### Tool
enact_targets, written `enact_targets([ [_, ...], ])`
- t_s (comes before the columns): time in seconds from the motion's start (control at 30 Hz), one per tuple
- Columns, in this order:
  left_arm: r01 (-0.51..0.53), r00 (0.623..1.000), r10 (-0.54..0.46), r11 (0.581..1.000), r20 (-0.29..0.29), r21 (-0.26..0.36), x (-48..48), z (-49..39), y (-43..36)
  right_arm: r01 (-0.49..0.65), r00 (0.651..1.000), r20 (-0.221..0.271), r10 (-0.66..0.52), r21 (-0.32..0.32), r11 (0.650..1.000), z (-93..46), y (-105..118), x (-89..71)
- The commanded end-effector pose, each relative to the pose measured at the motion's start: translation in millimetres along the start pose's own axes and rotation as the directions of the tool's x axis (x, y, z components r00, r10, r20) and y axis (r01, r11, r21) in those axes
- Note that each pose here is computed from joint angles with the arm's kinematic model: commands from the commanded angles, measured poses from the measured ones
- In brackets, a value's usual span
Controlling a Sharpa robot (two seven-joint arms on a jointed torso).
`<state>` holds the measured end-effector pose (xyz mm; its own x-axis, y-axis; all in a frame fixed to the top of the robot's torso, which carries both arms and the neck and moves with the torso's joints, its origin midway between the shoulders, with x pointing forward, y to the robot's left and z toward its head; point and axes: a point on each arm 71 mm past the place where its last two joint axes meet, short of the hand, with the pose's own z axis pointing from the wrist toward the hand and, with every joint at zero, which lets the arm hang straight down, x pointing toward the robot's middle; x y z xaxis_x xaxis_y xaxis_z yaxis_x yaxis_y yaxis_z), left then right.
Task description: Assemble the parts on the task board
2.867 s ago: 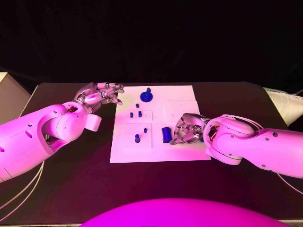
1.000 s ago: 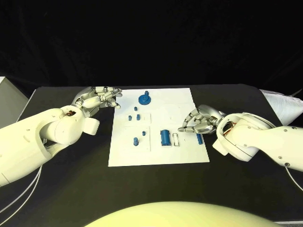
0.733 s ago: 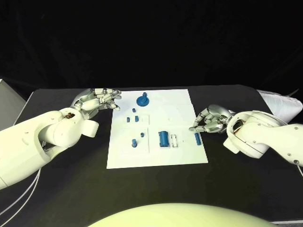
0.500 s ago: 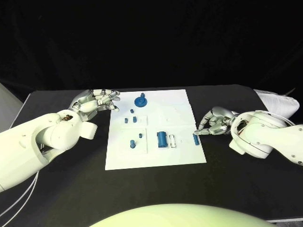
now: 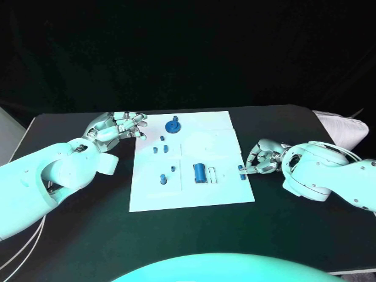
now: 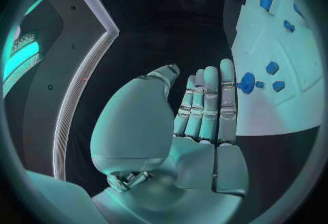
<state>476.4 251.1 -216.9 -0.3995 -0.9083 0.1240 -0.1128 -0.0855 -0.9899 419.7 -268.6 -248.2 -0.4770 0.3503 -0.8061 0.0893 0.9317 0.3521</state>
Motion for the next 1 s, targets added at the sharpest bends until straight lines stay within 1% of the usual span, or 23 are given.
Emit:
enact_targets([
  [0.03, 0.013, 1.0, -0.012, 1.0, -0.022, 0.015, 2.8, 0.3, 0.0, 0.033, 0.999, 0.011, -0.033, 0.011, 0.999, 2.3, -1.3, 1.2],
  [0.33, 0.011, 1.0, -0.011, 1.0, -0.014, 0.01, 1.5, -0.7, 1.4, 0.043, 0.999, -0.003, -0.042, 0.014, 0.999, 7.3, 0.4, 9.3],
  [0.6, 0.01, 1.0, -0.01, 1.0, -0.013, 0.008, 1.0, -1.2, 1.4, 0.078, 0.997, -0.009, -0.078, 0.006, 0.997, 10.8, 3.5, 15.9],
  [1.0, 0.009, 1.0, -0.009, 1.0, -0.011, 0.001, 0.3, -1.8, 1.7, 0.14, 0.99, 0.003, -0.14, -0.013, 0.99, 14.9, 9.3, 23.9],
])
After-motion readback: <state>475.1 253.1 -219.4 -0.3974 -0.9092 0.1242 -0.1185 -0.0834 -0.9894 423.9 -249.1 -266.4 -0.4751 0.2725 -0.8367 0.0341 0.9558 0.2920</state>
